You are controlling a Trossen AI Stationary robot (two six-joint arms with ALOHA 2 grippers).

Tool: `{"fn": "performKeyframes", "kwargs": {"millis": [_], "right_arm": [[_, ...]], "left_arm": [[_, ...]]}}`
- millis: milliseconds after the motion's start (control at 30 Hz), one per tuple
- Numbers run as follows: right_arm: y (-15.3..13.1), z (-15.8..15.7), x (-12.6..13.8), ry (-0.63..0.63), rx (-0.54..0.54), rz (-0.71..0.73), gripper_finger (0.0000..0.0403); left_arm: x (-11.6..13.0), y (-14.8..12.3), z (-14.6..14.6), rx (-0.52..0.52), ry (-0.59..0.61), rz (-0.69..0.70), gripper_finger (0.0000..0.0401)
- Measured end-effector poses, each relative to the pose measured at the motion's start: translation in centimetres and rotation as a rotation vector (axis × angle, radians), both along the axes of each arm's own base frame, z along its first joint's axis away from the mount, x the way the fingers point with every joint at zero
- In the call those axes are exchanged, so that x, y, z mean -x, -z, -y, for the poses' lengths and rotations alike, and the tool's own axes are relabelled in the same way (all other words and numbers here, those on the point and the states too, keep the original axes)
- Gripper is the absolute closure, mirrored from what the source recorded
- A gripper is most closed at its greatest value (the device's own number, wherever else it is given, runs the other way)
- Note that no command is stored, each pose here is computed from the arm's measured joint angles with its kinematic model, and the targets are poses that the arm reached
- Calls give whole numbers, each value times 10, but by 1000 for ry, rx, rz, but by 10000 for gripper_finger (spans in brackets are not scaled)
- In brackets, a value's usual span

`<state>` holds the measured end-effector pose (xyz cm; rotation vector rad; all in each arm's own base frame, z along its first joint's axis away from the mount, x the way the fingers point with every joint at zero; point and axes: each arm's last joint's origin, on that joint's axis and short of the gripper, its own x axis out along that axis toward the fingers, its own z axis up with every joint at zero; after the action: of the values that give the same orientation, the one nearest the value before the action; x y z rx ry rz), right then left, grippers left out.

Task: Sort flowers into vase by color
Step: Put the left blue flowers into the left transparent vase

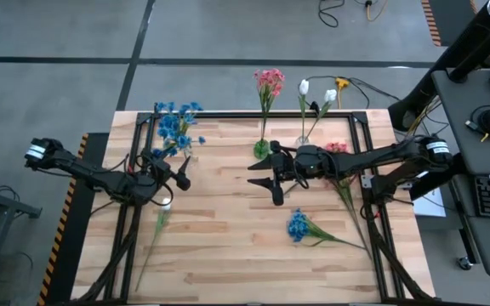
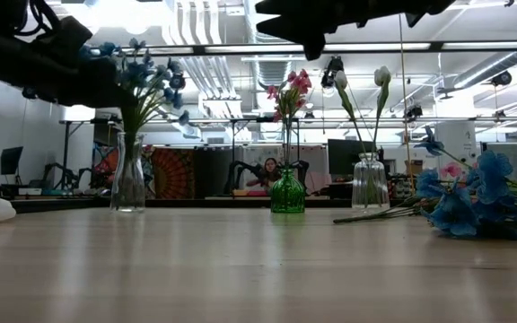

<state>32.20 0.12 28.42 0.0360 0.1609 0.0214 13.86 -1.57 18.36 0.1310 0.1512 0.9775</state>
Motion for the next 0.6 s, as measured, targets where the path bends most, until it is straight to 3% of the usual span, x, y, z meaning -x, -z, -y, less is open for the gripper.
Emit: {"fn": "performKeyframes", "kwargs": {"millis": [600], "right_arm": [[-23,2,34,69,-70,-70,225]], "left_arm": [[5,0,11,-3,81,-10,109]]}}
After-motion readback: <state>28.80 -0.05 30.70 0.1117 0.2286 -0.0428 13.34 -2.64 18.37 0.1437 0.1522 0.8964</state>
